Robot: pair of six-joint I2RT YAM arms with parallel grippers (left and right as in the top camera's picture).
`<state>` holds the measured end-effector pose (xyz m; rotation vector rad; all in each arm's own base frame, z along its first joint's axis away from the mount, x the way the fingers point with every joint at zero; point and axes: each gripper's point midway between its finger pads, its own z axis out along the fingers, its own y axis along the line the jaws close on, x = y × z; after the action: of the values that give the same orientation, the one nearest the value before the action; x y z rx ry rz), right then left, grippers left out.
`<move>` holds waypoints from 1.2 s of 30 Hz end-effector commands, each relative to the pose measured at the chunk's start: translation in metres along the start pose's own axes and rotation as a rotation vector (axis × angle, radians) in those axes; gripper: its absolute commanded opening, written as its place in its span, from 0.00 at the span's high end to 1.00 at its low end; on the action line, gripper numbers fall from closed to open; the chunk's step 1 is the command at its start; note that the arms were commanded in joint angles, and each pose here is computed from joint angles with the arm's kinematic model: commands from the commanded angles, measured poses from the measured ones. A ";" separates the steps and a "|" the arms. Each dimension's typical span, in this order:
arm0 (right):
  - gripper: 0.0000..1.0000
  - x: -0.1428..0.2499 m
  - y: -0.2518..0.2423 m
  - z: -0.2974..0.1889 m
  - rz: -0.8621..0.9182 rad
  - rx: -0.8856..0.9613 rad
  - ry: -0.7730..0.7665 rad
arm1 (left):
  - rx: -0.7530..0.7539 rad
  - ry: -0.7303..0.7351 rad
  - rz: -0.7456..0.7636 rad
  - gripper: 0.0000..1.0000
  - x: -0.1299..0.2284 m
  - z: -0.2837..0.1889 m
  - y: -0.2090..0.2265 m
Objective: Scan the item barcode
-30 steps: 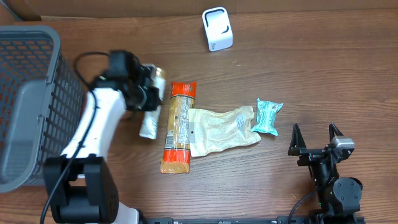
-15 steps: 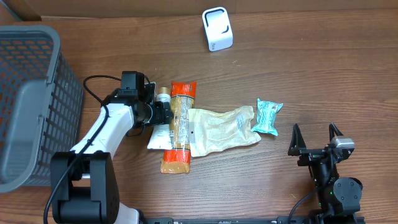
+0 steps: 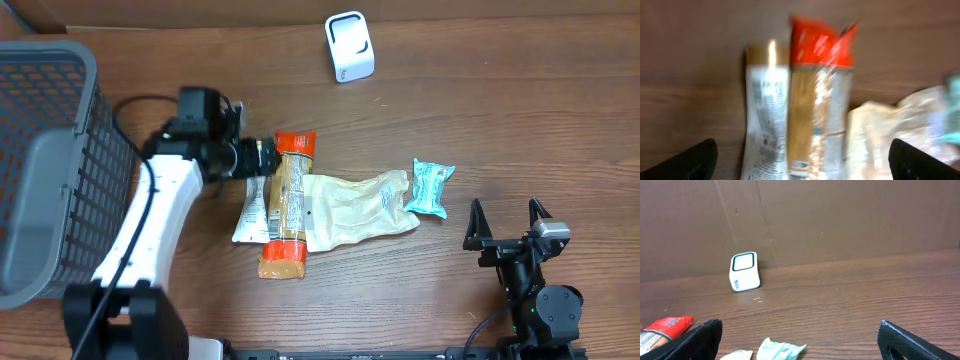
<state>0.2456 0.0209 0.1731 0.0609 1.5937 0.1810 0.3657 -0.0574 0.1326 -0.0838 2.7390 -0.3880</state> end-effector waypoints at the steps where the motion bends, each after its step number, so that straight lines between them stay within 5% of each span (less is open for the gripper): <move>1: 0.00 0.002 0.000 0.000 -0.004 0.001 -0.004 | 0.066 -0.152 0.041 0.00 -0.035 -0.067 -0.028; 7: 0.00 0.001 0.000 0.000 -0.004 0.001 -0.005 | 0.112 -0.271 0.082 0.00 -0.042 -0.141 -0.053; 12: 0.00 0.001 0.000 0.000 -0.003 -0.001 -0.009 | 0.083 -0.422 0.294 0.00 -0.037 -0.198 -0.064; 19: 0.00 0.003 0.027 -0.002 -0.004 -0.158 0.010 | -0.236 -0.604 0.348 0.01 -0.012 -0.271 -0.025; 28: 0.00 -0.035 0.044 -0.013 0.074 -0.229 -0.017 | -0.248 -0.547 0.339 0.01 0.021 -0.276 -0.019; 36: 0.00 -0.063 0.052 -0.007 0.086 -0.221 0.139 | -0.247 -0.513 0.337 0.00 0.019 -0.267 -0.018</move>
<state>0.2337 0.0572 0.2218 -0.0451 1.6702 0.4096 0.2480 -0.0115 0.3662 0.1769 2.2272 0.0338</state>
